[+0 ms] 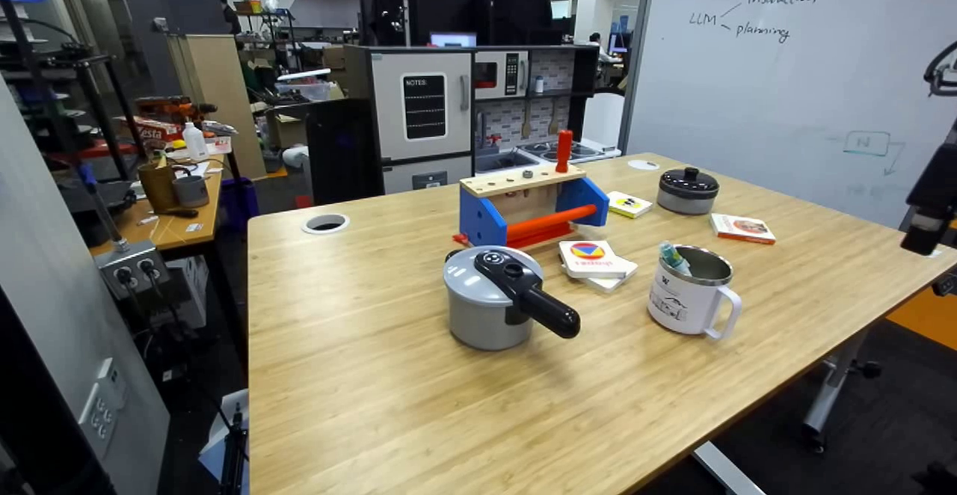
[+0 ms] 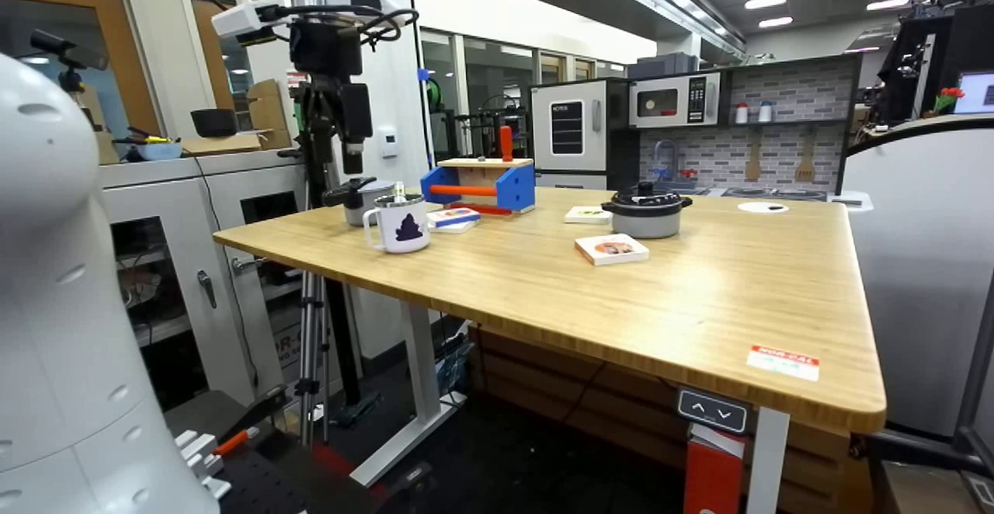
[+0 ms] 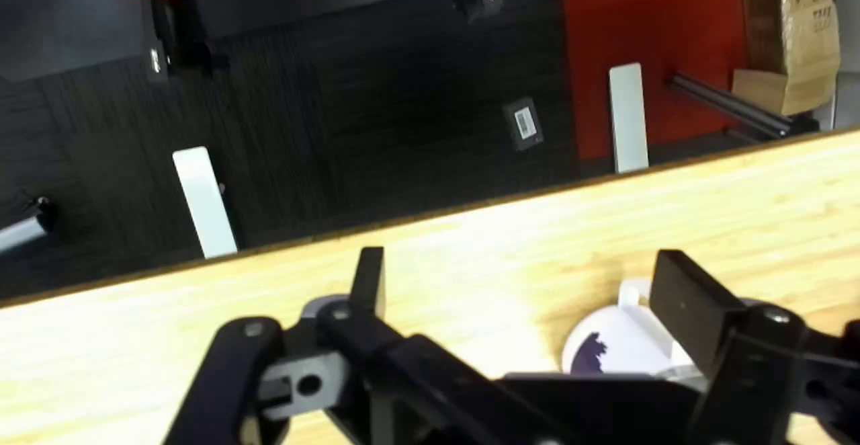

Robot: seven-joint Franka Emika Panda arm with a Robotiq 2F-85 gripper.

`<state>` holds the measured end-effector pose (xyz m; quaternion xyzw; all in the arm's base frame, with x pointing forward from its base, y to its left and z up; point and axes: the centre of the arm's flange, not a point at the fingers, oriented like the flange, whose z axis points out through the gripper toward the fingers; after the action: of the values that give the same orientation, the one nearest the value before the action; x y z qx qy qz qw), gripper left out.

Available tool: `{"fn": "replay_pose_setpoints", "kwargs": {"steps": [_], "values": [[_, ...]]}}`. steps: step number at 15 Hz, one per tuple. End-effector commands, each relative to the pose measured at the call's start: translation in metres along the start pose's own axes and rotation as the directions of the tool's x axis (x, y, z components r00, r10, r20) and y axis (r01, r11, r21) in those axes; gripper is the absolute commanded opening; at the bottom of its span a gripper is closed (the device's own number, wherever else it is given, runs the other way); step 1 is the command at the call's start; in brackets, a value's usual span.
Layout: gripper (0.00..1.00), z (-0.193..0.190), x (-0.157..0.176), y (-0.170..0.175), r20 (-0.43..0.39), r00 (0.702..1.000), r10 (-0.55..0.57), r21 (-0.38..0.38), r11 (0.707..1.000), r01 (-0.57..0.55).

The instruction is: Remove the marker from the mug cup and place it on the table

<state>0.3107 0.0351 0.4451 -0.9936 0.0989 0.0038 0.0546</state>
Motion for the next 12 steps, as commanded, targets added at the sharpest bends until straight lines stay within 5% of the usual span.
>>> {"fn": "replay_pose_setpoints", "kwargs": {"steps": [1, 5, 12], "values": [[1.00, -0.021, 0.050, -0.048, -0.035, 0.999, 0.016, 0.000, 1.000, -0.016], [1.00, -0.036, 0.084, -0.113, -0.072, 0.997, 0.035, 0.051, 0.998, -0.031], [1.00, -0.046, 0.135, -0.131, -0.053, 0.996, 0.069, 0.081, 0.995, -0.065]]}}
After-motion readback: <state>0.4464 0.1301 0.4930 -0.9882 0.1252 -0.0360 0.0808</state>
